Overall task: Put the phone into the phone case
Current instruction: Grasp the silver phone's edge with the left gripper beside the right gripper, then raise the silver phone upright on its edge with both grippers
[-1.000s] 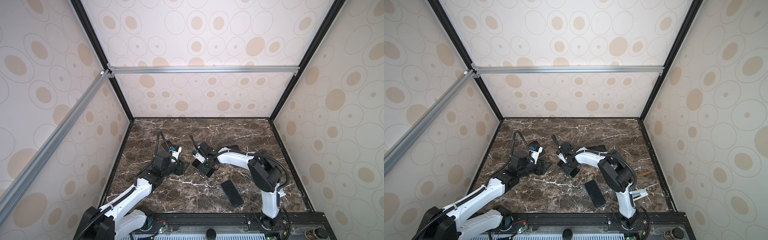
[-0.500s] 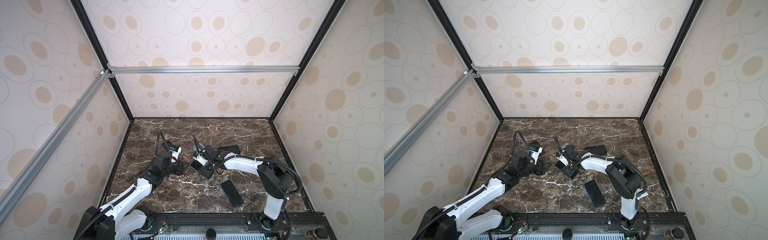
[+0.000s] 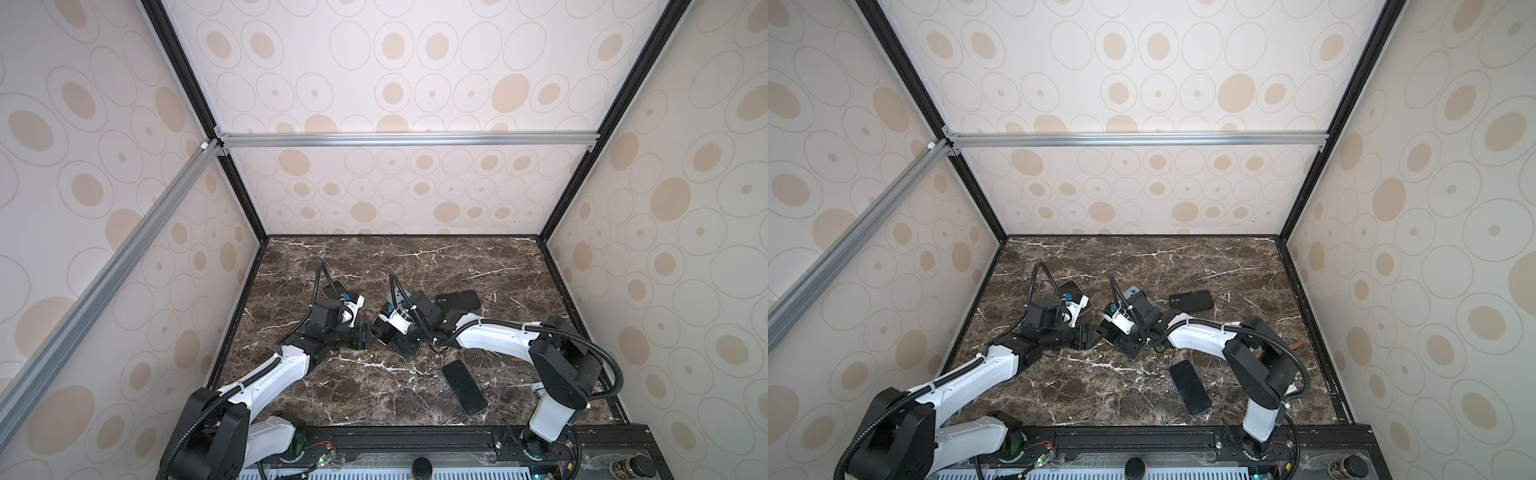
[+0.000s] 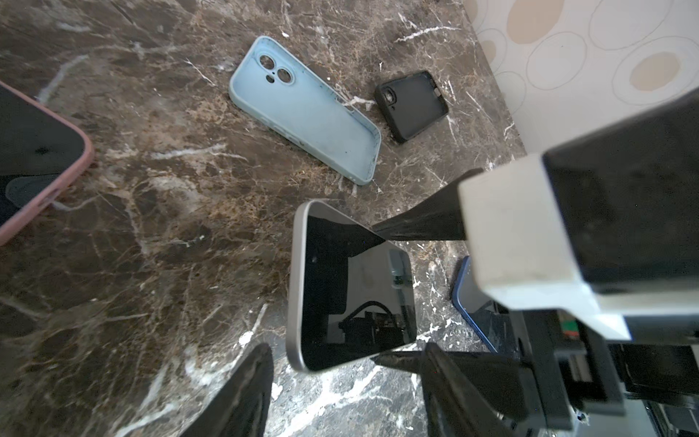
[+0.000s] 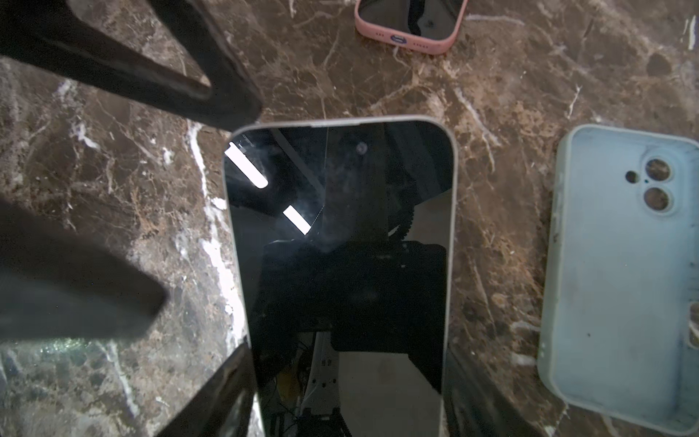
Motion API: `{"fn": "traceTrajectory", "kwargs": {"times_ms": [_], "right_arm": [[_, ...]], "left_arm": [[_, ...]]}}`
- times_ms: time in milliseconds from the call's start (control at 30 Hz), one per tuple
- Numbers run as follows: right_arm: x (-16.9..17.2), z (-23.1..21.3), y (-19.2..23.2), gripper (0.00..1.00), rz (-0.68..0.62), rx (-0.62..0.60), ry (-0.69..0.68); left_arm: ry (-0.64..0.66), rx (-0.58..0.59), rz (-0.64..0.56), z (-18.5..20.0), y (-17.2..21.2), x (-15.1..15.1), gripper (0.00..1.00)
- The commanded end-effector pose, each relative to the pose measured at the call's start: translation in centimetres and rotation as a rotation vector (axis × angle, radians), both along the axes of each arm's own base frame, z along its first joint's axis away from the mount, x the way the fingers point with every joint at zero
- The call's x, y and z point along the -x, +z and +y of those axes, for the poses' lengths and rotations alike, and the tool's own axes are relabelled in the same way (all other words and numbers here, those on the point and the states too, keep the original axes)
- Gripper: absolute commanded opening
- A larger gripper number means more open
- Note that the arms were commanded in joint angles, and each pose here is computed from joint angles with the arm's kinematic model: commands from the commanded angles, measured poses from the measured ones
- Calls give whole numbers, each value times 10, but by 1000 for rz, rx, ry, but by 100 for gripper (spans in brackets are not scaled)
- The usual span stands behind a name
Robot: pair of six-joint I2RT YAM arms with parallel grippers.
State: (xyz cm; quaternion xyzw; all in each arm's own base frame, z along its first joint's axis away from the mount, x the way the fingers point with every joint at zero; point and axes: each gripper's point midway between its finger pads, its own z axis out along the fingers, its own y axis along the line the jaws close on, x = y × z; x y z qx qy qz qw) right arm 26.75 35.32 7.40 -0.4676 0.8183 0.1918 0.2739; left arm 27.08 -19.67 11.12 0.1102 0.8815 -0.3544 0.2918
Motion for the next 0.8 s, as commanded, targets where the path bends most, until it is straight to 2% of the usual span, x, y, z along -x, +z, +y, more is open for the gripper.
{"fn": "traceTrajectory", "kwargs": {"times_ms": [0, 133, 233, 400, 533, 600, 667, 733, 767], "right_arm": [[5, 16, 31, 51, -71, -99, 63], [3, 18, 36, 51, -85, -115, 60], [5, 21, 39, 51, -87, -132, 75], [7, 24, 45, 51, -100, -158, 93], [3, 23, 51, 52, -120, -171, 69], [2, 24, 55, 54, -122, -182, 61], [1, 25, 61, 64, -130, -202, 49], [-1, 27, 73, 85, -139, -234, 30], [-1, 27, 81, 92, -143, -257, 25]], "left_arm": [[-17, 60, -6, -7, 16, -7, 62], [6, 56, 17, -2, 10, -12, 60], [-3, 94, 24, -3, 12, -12, 54], [-38, 165, 36, -9, 18, -10, 30], [-63, 195, 24, -12, 23, -7, 3], [-70, 207, 14, -13, 26, -6, 0], [-68, 212, -5, -13, 31, -6, 0], [-62, 225, -43, -12, 41, -9, 0], [-60, 235, -62, -12, 46, -9, 0]]}}
